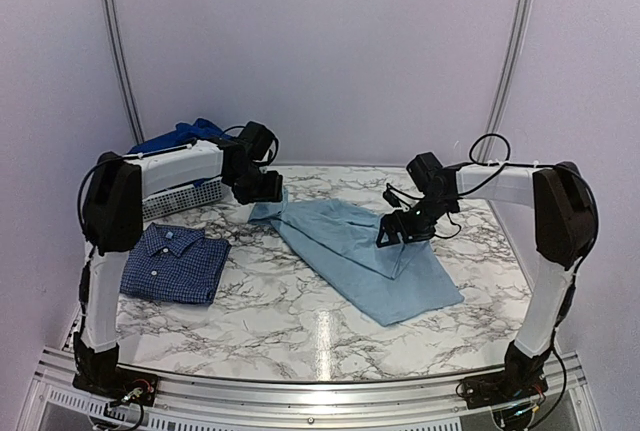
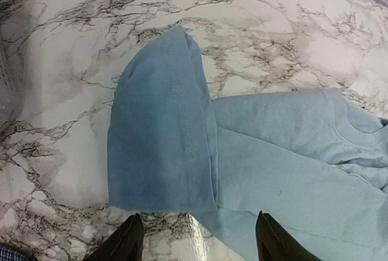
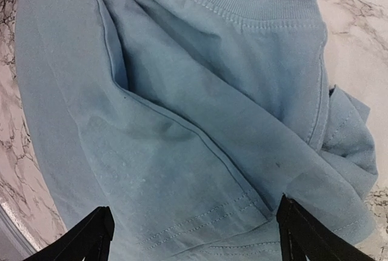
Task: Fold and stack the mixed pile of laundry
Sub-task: Pick up the crumpled T-shirt from the center of the board, then flatten out the crumpled T-shirt at the center of the board.
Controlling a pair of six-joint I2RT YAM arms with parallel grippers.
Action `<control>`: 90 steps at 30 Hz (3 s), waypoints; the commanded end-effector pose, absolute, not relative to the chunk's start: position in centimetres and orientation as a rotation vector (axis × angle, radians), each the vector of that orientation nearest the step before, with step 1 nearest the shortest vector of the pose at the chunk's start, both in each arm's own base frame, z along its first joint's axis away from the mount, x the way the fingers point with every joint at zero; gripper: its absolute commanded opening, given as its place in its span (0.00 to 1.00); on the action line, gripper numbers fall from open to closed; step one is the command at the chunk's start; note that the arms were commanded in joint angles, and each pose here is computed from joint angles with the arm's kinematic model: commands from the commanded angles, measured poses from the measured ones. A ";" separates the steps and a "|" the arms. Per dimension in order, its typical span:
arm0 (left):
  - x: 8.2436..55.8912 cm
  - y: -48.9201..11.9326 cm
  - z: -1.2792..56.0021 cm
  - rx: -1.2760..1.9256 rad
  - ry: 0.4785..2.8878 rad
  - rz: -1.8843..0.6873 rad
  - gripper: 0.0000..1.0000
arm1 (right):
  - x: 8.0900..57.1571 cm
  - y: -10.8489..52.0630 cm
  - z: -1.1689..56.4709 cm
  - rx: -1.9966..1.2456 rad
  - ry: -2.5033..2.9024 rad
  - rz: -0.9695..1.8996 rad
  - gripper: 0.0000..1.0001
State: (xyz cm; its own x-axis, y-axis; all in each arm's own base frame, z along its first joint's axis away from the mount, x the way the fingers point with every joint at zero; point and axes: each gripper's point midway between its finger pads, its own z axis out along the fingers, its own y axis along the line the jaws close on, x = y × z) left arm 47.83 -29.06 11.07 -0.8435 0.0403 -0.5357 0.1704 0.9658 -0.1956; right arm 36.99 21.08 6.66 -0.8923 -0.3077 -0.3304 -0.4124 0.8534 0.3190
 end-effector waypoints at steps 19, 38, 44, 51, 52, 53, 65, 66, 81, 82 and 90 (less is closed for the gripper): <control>56.1 -28.9 3.0 0.198 2.554 -0.105 0.56 | 37.5 20.7 3.3 -0.477 2.846 0.422 0.74; 54.6 -28.7 18.3 0.184 2.362 -0.287 0.00 | 37.1 19.4 12.1 -0.485 2.704 0.382 0.00; 52.7 -27.5 27.2 0.165 2.221 -0.341 0.00 | 39.3 17.3 18.6 -0.435 2.569 0.365 0.00; 50.5 -25.7 38.9 0.113 1.977 -0.443 0.00 | 43.7 12.8 30.6 -0.324 2.300 0.294 0.00; 50.0 -25.6 40.5 0.110 1.944 -0.470 0.00 | 44.1 12.3 32.4 -0.311 2.261 0.300 0.00; 49.5 -25.7 42.1 0.119 1.912 -0.500 0.00 | 44.4 12.2 34.0 -0.303 2.227 0.310 0.00; 36.7 -26.6 54.3 0.290 1.612 -0.671 0.00 | 35.1 14.4 45.2 -0.402 1.954 0.554 0.00; 35.4 -26.5 54.9 0.303 1.591 -0.685 0.00 | 33.8 14.6 45.7 -0.417 1.935 0.576 0.00; 31.7 -24.2 59.1 0.238 1.459 -0.711 0.00 | 31.4 14.3 47.5 -0.355 1.924 0.625 0.00; 32.3 -24.5 58.9 0.242 1.464 -0.693 0.00 | 32.1 14.4 46.8 -0.348 1.942 0.625 0.00; 36.9 -24.6 56.9 0.159 1.518 -0.583 0.00 | 35.4 15.2 45.8 -0.334 1.955 0.638 0.00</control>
